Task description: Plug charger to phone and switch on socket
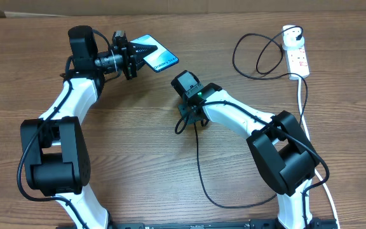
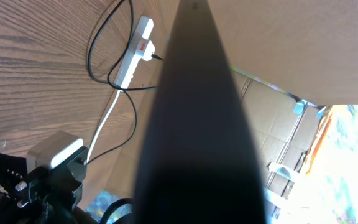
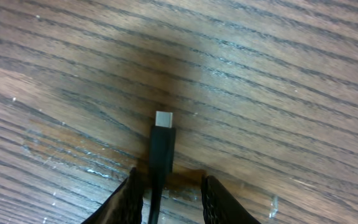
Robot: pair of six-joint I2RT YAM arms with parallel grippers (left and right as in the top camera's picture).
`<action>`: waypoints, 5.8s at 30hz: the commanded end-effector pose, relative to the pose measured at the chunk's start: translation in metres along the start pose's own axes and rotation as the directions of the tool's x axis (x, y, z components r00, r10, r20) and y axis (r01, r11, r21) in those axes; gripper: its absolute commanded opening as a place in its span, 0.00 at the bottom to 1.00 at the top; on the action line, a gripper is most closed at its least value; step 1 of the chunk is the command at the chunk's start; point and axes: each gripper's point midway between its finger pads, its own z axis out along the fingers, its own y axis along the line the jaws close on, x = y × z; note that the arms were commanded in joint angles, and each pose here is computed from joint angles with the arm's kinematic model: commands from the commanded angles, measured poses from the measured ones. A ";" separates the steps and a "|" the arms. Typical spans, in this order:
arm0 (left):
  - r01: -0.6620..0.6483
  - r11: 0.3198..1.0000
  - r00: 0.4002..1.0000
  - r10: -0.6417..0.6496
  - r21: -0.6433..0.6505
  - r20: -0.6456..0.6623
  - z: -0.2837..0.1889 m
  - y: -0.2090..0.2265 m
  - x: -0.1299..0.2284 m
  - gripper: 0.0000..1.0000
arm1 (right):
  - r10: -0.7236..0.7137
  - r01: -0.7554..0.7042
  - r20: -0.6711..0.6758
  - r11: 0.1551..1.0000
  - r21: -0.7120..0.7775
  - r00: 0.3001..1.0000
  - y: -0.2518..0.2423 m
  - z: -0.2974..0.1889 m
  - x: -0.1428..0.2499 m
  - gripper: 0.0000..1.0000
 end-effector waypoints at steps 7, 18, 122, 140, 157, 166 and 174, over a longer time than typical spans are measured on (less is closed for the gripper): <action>-0.032 0.999 0.999 0.032 0.015 -0.040 -0.004 -0.010 0.009 0.04 | 0.002 -0.002 0.002 0.999 -0.034 1.000 0.005 0.003 0.000 0.30; -0.018 1.000 0.999 0.019 0.015 -0.040 -0.004 -0.010 0.009 0.04 | 0.010 -0.010 0.017 0.999 -0.035 1.000 0.003 0.004 -0.004 0.22; -0.067 0.997 0.997 0.066 0.028 0.037 -0.016 -0.014 -0.009 0.04 | 0.175 -0.251 -0.190 0.467 -0.848 0.966 0.020 -0.123 -0.013 0.04; -0.162 0.986 0.986 0.161 0.025 0.037 -0.016 -0.014 -0.008 0.04 | 0.165 -0.256 -0.220 0.239 -0.937 0.961 0.026 -0.206 -0.011 0.04; -0.178 0.983 0.975 0.182 0.043 -0.124 -0.004 -0.012 0.024 0.04 | 0.114 -0.240 -0.235 0.034 -0.970 0.965 0.033 -0.243 -0.010 0.04; -0.161 0.986 0.971 0.167 0.049 -0.173 -0.005 -0.012 0.033 0.04 | 0.120 -0.244 -0.236 0.059 -0.968 0.964 0.033 -0.239 -0.010 0.04; -0.159 0.987 0.960 0.164 0.039 -0.228 0.011 -0.009 0.049 0.04 | 0.104 -0.245 -0.238 0.061 -0.968 0.966 0.039 -0.239 -0.008 0.04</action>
